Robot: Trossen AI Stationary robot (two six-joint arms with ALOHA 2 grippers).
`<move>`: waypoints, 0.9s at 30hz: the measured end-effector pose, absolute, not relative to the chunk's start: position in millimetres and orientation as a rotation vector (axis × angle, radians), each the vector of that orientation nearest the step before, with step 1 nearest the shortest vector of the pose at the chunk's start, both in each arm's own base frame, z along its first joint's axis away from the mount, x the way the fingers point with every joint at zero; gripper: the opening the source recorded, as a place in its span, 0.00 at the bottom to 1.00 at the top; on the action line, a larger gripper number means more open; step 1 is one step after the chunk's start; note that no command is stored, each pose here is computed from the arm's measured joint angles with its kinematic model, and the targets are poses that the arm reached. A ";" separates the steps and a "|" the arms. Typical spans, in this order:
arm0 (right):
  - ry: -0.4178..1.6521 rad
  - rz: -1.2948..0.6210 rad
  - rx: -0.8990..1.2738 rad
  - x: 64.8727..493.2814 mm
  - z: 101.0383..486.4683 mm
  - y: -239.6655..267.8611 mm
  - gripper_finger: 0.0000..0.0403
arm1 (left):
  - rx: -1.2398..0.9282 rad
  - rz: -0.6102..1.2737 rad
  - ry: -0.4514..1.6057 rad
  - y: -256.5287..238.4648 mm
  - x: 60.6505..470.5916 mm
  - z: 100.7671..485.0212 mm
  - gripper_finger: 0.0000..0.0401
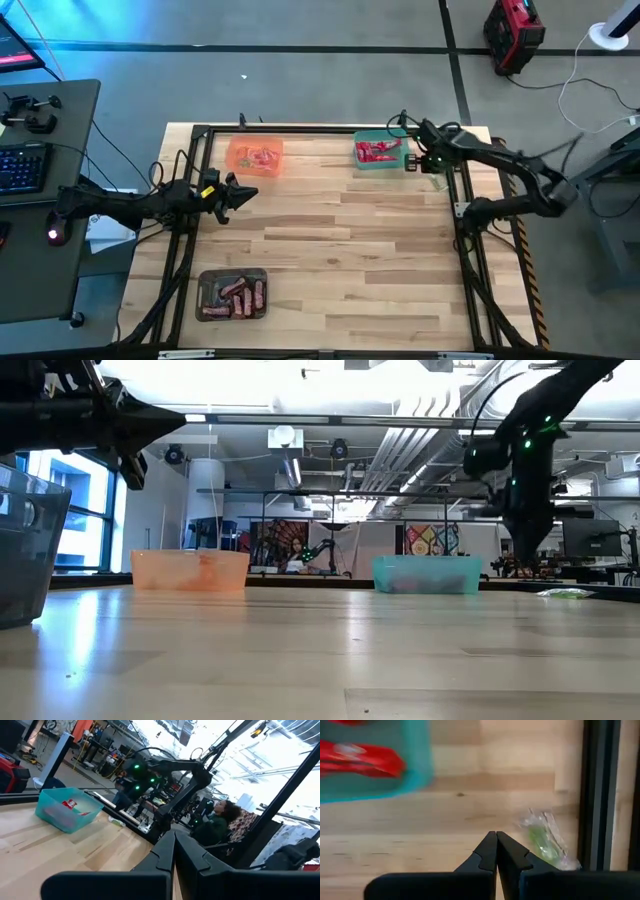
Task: Sort candy by brand, put in halloween buckets
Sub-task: Put the green gummy into the orange bin
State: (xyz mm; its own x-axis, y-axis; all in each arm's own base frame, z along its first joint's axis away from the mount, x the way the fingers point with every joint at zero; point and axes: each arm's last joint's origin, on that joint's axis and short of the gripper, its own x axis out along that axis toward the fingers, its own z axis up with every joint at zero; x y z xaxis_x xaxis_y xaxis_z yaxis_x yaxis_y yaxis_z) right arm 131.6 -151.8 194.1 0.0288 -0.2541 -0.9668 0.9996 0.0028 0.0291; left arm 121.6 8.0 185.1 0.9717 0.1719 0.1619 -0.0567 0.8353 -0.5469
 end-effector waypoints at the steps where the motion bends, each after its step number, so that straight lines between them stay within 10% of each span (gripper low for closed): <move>1: 1.020 -1.307 1.051 131.3 189.7 -154.6 0.00 | -0.571 0.122 -0.209 8.0 121.6 185.1 0.00; 17: 1.173 -1.487 1.122 126.1 155.3 -168.9 0.49 | -0.571 0.122 -0.209 8.0 121.6 185.1 0.00; 27: 1.179 -1.466 1.085 113.4 146.0 -175.4 0.51 | -0.571 0.122 -0.209 8.0 121.6 185.1 0.00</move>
State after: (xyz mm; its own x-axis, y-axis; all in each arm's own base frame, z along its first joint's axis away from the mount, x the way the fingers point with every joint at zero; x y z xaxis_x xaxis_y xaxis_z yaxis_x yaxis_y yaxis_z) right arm 113.4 -175.4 146.0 -0.1745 -0.1327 -0.9757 0.9814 -0.1038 -0.1614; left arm 121.6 8.0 185.1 0.9717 0.1722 0.1619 -0.0569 0.8351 -0.5472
